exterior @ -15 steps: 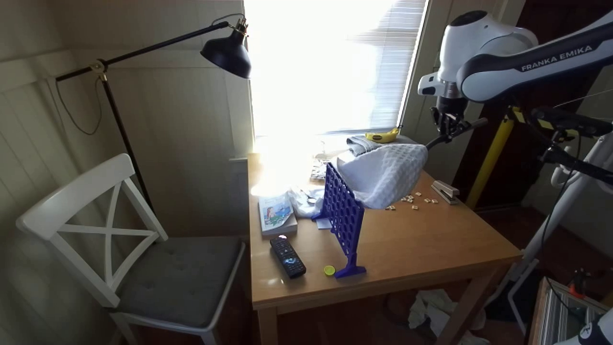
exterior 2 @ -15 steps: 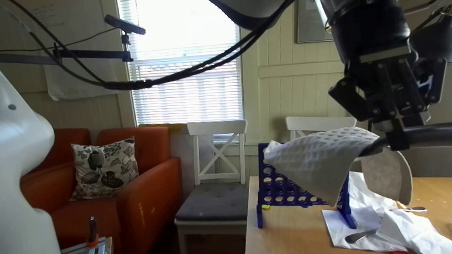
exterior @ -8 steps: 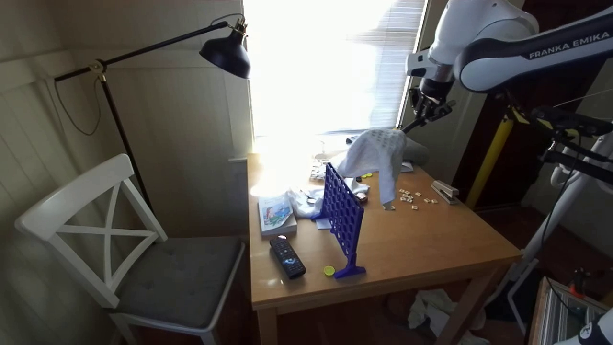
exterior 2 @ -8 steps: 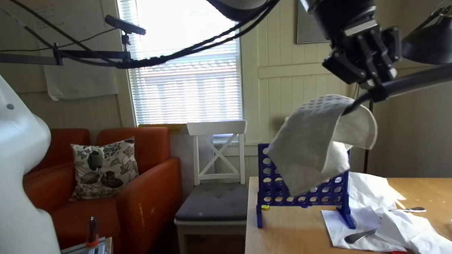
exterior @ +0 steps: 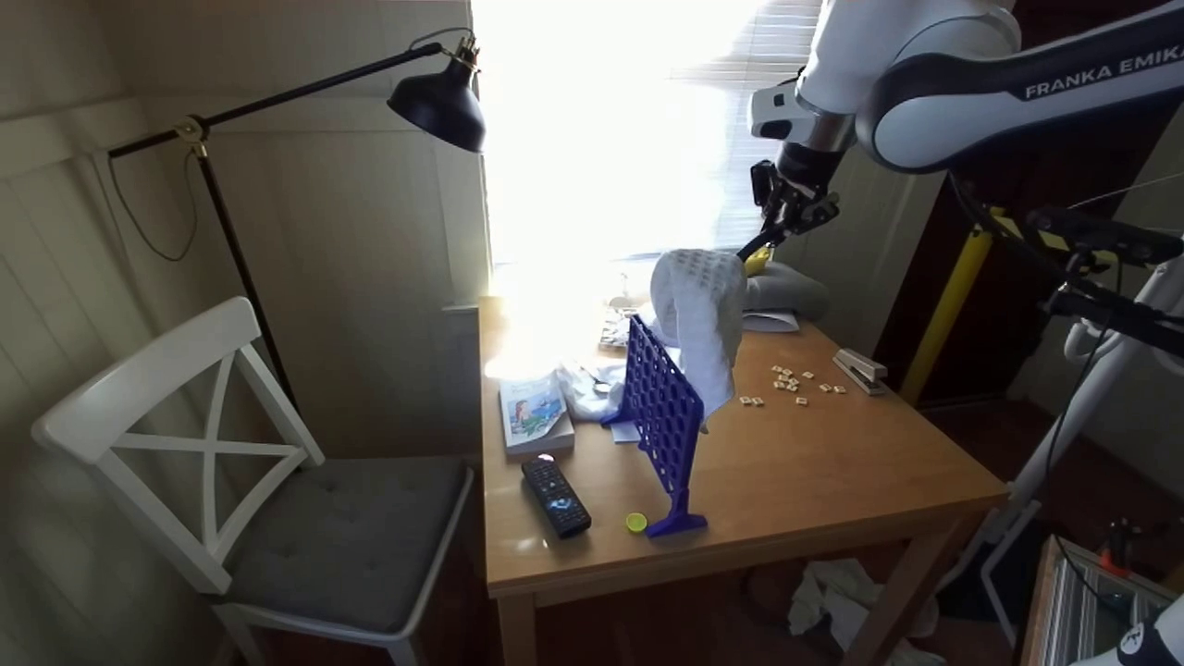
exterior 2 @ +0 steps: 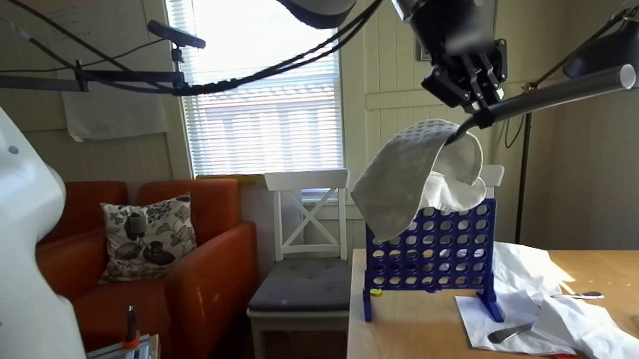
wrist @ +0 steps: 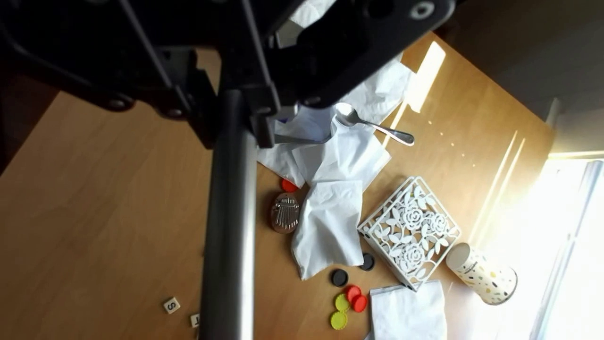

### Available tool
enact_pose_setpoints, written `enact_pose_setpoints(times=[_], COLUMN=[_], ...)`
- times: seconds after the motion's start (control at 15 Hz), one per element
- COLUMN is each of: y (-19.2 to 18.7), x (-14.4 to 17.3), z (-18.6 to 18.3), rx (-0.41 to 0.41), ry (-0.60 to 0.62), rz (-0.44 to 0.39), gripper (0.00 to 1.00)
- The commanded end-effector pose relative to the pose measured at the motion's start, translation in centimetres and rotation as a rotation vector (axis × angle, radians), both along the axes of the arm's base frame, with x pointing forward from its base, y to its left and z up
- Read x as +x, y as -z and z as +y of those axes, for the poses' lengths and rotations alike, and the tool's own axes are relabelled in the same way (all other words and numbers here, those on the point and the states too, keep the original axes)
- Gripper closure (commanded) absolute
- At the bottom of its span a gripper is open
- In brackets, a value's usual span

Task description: Use the spatula to put the white towel on the blue gameboard.

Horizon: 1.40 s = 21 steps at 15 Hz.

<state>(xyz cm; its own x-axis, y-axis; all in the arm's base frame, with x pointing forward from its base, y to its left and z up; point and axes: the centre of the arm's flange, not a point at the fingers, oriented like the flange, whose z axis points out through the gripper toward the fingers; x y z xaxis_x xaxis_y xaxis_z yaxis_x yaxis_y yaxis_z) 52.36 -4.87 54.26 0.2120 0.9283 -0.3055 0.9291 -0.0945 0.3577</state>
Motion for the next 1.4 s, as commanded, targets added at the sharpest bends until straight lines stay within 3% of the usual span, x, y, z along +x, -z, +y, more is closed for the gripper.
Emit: enact_pose_setpoints(times=[0.0, 0.53, 0.6, 1.33], y=[0.3, -1.4, -0.6, -0.7], x=[1.4, 3.1, 2.4, 2.5], z=[-0.2, 2.8, 2.2, 2.7], rx=[0.036, 0.104, 0.07, 0.083], ry=[0.062, 0.088, 0.079, 0.08], rz=[0.031, -0.035, -0.008, -0.013], gripper=[0.94, 0.94, 0.78, 0.78])
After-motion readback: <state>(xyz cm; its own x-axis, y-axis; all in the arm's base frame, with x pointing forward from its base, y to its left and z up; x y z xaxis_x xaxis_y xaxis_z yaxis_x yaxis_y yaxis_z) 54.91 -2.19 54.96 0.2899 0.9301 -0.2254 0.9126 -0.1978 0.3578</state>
